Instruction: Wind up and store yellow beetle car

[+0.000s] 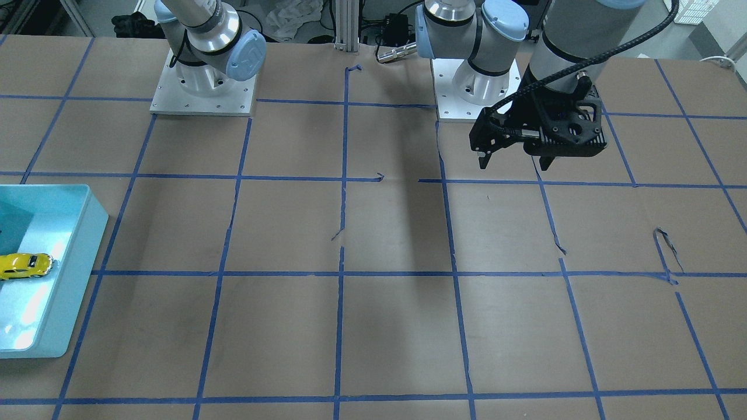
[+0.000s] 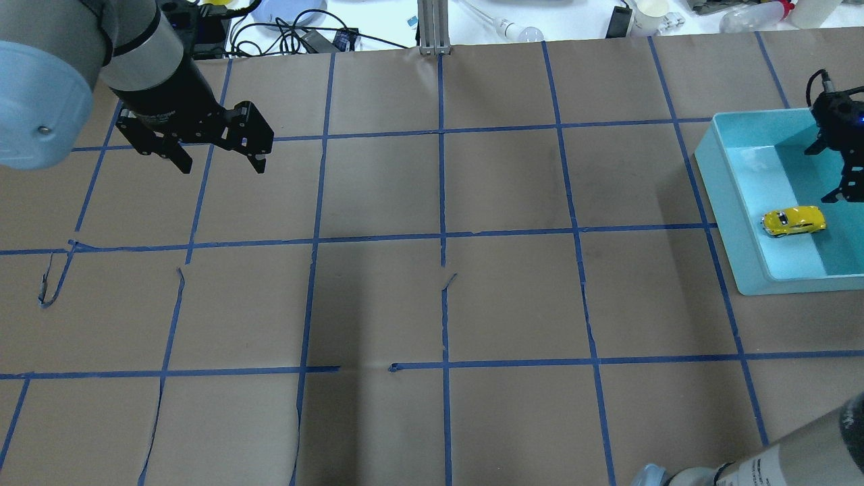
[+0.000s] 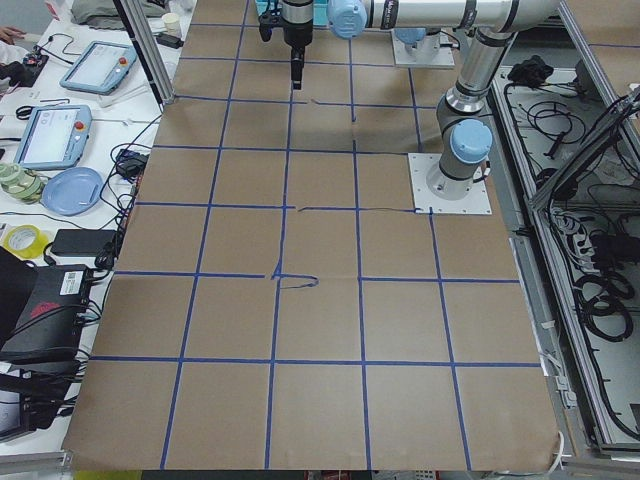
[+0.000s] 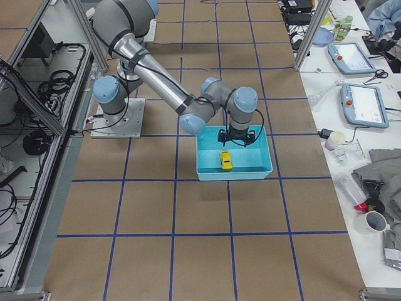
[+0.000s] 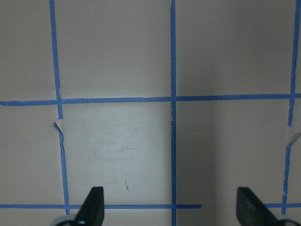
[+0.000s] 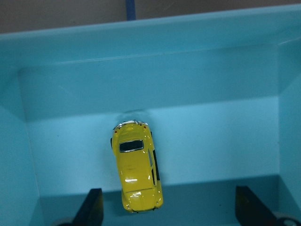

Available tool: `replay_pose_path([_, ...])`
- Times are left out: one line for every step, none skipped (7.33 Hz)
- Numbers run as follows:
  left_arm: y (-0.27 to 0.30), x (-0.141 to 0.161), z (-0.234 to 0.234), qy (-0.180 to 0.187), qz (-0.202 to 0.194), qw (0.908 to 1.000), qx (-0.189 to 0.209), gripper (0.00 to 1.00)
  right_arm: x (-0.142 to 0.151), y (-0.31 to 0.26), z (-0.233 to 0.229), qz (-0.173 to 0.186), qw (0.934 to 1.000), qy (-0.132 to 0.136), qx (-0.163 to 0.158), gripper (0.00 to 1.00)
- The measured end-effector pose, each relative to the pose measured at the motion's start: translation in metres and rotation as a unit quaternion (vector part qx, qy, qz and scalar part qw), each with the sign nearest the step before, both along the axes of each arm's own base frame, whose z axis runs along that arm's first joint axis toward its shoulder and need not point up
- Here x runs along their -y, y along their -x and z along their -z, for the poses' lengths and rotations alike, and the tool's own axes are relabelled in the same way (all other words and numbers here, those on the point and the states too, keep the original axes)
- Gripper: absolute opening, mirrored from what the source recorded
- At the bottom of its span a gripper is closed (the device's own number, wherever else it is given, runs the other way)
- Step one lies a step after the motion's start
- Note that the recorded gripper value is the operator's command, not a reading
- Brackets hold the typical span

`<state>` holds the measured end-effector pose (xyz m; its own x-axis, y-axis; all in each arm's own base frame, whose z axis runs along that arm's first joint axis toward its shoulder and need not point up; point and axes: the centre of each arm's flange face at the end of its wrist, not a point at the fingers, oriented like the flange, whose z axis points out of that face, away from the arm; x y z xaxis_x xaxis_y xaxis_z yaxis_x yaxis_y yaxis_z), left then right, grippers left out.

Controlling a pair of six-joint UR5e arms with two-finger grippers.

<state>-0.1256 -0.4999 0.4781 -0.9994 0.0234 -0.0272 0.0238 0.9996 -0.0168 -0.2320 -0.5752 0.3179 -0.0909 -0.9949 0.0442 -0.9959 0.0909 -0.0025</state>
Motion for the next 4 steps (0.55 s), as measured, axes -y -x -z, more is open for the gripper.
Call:
replay_pose_path([0.001,-0.001,0.000,-0.001,0.004,1.0000,0.000,1.00,-0.001,-0.020,-0.041,0.025,0.9996,0.010,-0.004,1.00])
replay_pose_path([0.001,-0.002,0.001,-0.001,0.006,1.0000,-0.002,1.00,-0.006,-0.041,-0.080,0.060,0.9981,0.013,-0.004,1.00])
replay_pose_path([0.002,-0.002,0.001,-0.001,0.007,1.0000,-0.004,1.00,-0.012,-0.065,-0.114,0.097,0.9952,0.011,0.001,1.00])
replay_pose_path([0.002,-0.003,0.001,-0.001,0.007,1.0000,-0.004,1.00,-0.018,-0.094,-0.142,0.135,0.9908,0.011,0.005,1.00])
